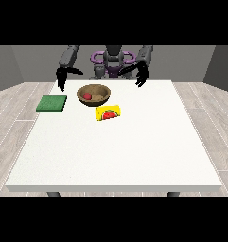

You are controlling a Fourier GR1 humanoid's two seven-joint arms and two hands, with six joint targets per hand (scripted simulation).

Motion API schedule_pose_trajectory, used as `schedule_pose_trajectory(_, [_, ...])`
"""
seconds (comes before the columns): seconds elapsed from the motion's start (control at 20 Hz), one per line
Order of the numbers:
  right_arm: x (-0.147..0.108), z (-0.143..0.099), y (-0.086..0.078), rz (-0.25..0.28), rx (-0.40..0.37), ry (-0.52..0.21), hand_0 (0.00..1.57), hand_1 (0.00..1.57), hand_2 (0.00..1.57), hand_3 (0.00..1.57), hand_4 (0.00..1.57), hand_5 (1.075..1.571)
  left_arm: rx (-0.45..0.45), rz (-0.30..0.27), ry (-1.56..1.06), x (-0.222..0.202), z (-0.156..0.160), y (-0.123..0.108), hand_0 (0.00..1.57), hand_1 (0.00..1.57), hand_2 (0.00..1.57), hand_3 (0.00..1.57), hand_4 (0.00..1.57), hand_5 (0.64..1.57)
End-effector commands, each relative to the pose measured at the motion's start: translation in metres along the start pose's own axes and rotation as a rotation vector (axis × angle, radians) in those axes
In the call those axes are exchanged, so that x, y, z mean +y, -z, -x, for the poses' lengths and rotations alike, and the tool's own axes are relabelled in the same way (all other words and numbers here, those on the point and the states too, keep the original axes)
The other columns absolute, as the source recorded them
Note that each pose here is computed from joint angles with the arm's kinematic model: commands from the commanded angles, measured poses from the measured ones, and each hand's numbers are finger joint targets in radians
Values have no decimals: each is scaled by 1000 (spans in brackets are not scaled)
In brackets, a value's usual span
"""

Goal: Pick the cup and pour the ball into the bowl, then pick the bowl and place it on the pad

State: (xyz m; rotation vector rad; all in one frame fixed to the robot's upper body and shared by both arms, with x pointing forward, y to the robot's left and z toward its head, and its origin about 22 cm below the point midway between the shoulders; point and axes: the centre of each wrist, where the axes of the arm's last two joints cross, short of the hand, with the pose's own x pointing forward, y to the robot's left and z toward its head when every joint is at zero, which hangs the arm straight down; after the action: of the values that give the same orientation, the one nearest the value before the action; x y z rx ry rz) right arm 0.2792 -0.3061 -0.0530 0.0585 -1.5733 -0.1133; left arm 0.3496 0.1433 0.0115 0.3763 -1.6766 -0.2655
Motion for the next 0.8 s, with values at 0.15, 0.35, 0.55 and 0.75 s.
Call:
schedule_pose_trajectory(0.15, [44, 11, 9, 83, -2, 21, 0, 0, 0, 0, 324, 1569, -99, 83, -201, 39, 35, -20, 0, 0, 0, 0, 0, 1563])
schedule_pose_trajectory(0.35, [37, 20, 23, 129, -16, 7, 0, 0, 0, 0, 285, 1567, -123, 105, -189, 53, 18, -9, 0, 0, 0, 0, 0, 1564])
schedule_pose_trajectory(0.55, [43, 44, 10, 97, 49, 9, 0, 0, 0, 0, 244, 1566, -99, 82, -191, 64, 44, -29, 0, 0, 0, 0, 0, 1564])
schedule_pose_trajectory(0.75, [55, 48, 17, 79, 52, -4, 0, 0, 0, 0, 201, 1562, -79, 55, -183, 85, 30, -7, 0, 0, 0, 0, 0, 1565])
